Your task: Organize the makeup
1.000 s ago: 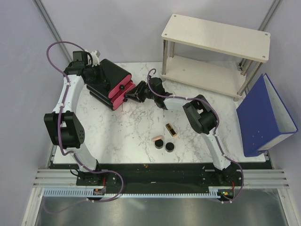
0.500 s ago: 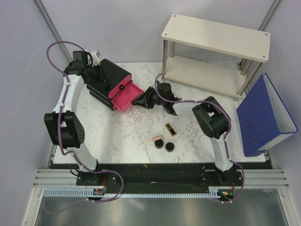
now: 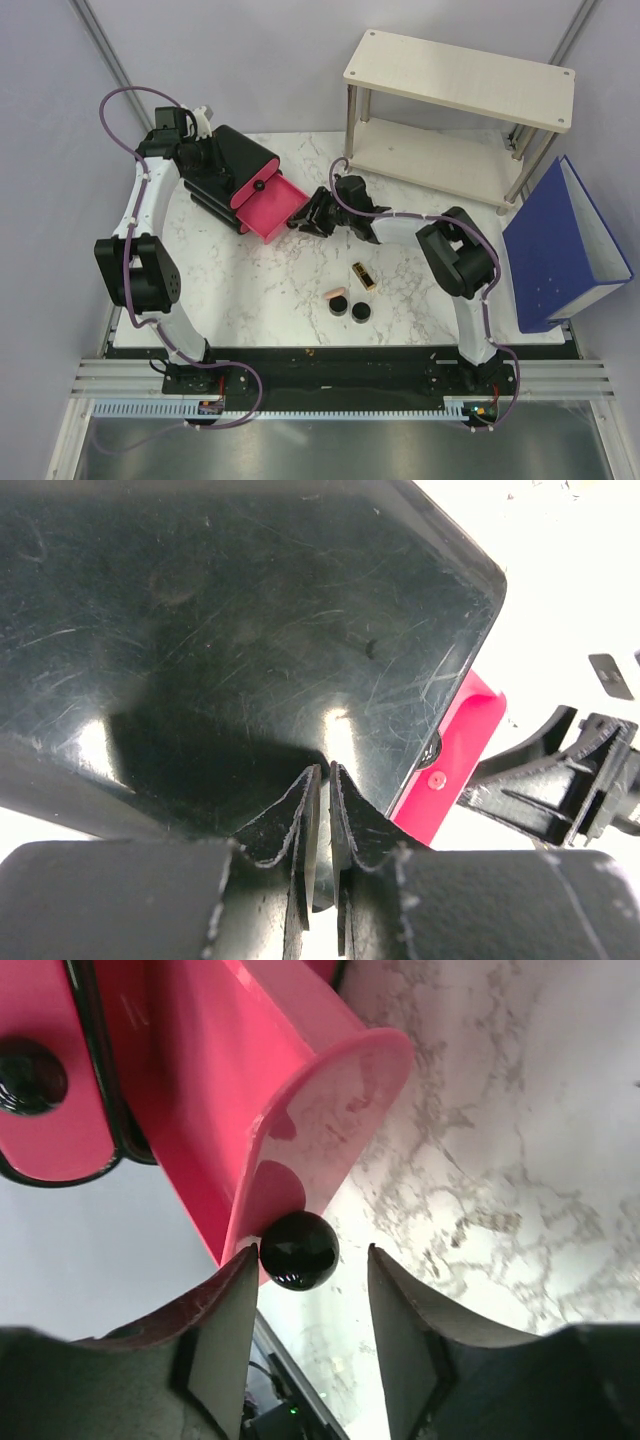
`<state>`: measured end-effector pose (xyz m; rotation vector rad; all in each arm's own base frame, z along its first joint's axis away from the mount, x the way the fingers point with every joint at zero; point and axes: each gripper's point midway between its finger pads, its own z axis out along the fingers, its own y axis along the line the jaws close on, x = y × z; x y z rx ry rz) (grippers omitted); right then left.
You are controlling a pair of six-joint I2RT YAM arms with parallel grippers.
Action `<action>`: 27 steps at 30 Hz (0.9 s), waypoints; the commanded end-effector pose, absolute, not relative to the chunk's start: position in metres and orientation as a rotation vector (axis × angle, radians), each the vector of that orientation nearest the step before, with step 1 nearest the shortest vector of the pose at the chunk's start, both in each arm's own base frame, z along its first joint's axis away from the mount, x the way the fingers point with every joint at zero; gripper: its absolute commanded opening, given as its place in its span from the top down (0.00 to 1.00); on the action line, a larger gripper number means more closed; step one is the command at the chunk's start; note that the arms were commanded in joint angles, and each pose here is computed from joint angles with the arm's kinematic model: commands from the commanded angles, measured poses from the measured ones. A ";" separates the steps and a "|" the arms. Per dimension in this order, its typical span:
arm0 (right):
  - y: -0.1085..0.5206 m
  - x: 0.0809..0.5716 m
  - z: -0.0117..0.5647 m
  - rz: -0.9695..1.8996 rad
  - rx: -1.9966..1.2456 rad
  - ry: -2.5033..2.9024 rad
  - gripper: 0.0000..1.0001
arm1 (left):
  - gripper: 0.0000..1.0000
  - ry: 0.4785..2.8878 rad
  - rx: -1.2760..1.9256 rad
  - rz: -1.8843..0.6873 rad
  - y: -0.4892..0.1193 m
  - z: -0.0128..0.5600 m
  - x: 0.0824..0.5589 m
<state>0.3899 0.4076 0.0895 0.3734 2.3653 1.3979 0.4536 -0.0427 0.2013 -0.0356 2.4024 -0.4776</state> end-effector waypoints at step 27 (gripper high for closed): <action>0.245 0.239 0.117 0.232 -0.501 2.747 0.42 | 0.82 2.807 -0.097 -0.416 -0.030 0.111 0.396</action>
